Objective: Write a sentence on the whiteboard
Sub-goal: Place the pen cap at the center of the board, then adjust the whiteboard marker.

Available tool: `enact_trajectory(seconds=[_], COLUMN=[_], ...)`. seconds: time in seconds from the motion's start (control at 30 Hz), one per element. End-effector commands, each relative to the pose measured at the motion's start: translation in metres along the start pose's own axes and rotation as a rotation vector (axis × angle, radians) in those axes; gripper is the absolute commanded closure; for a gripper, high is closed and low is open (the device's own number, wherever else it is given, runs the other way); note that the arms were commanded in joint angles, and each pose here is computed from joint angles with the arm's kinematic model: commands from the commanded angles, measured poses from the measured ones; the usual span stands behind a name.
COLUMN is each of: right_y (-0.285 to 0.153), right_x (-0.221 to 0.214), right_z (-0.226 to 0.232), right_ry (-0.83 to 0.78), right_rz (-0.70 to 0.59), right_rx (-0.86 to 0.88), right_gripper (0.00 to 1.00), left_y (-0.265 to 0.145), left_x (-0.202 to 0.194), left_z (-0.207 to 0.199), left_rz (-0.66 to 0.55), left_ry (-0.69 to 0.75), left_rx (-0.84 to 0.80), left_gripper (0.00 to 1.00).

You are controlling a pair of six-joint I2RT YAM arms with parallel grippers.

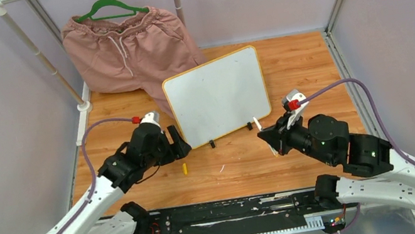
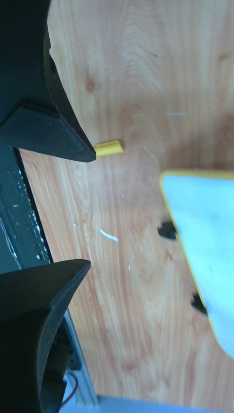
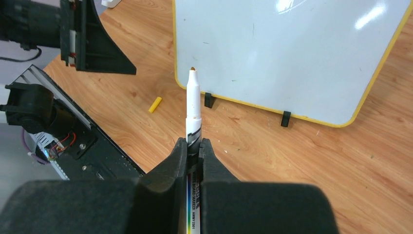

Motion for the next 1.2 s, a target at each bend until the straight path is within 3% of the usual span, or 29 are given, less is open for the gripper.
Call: enact_trajectory(seconds=[0.0, 0.27, 0.47, 0.8, 1.17], right_y=[-0.006, -0.003, -0.004, 0.009, 0.024], right_x=[0.015, 0.019, 0.029, 0.05, 0.069], right_z=[0.012, 0.059, 0.086, 0.12, 0.143], right_ry=[-0.074, -0.155, -0.11, -0.001, 0.042], right_rz=[0.006, 0.039, -0.016, -0.09, -0.121], right_rx=[0.08, 0.365, 0.517, 0.649, 0.708], right_gripper=[1.0, 1.0, 1.0, 1.0, 1.0], left_y=[-0.034, -0.094, -0.136, -0.167, -0.186], left_x=[0.032, 0.064, 0.071, 0.07, 0.07], left_z=[-0.024, -0.092, -0.127, -0.158, -0.163], left_rz=[-0.127, -0.399, -0.571, -0.492, -0.513], left_ry=[0.076, 0.276, 0.292, 0.325, 0.376], left_rx=[-0.13, -0.632, -0.976, -1.21, -1.278], left_gripper=[0.2, 0.21, 0.22, 0.24, 0.25])
Point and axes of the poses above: each gripper's point midway between its finger pads, its own y axis out along the fingers, its own z axis along the line the jaws close on, x = y × z, the point moved 3 cm from there along -y, back along the fingers, and after that the axes turned 4 degrees about y, right-handed, at the moved point
